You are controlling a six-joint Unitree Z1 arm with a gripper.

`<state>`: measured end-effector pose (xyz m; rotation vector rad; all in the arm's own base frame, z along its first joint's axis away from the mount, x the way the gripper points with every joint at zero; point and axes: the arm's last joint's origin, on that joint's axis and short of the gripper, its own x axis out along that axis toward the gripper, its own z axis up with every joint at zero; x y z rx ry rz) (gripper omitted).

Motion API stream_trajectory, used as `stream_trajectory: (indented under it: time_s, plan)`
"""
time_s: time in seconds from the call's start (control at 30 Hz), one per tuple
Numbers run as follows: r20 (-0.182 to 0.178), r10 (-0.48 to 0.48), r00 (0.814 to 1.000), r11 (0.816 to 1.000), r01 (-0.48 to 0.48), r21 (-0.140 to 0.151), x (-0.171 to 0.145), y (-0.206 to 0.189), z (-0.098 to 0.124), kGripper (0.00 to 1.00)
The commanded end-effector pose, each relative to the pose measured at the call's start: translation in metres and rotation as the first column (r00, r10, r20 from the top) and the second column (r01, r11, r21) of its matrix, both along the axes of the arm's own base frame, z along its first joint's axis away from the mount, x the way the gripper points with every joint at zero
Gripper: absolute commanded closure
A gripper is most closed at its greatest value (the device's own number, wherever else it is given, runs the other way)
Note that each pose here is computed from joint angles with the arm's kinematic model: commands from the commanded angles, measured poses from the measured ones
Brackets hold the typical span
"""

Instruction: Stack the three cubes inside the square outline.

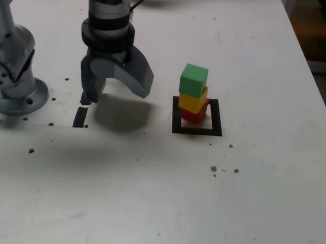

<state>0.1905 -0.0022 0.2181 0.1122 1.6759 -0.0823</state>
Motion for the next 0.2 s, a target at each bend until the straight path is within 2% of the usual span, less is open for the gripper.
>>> stream_trajectory:
  time_s: [0.0,0.17]
  plan:
    - [0.008,-0.003,1.0,1.0,0.003,0.0,0.0043,-0.0005,-0.0012,0.0]
    - [0.019,-0.014,1.0,1.0,0.014,-0.005,0.0121,-0.0041,-0.0047,0.0]
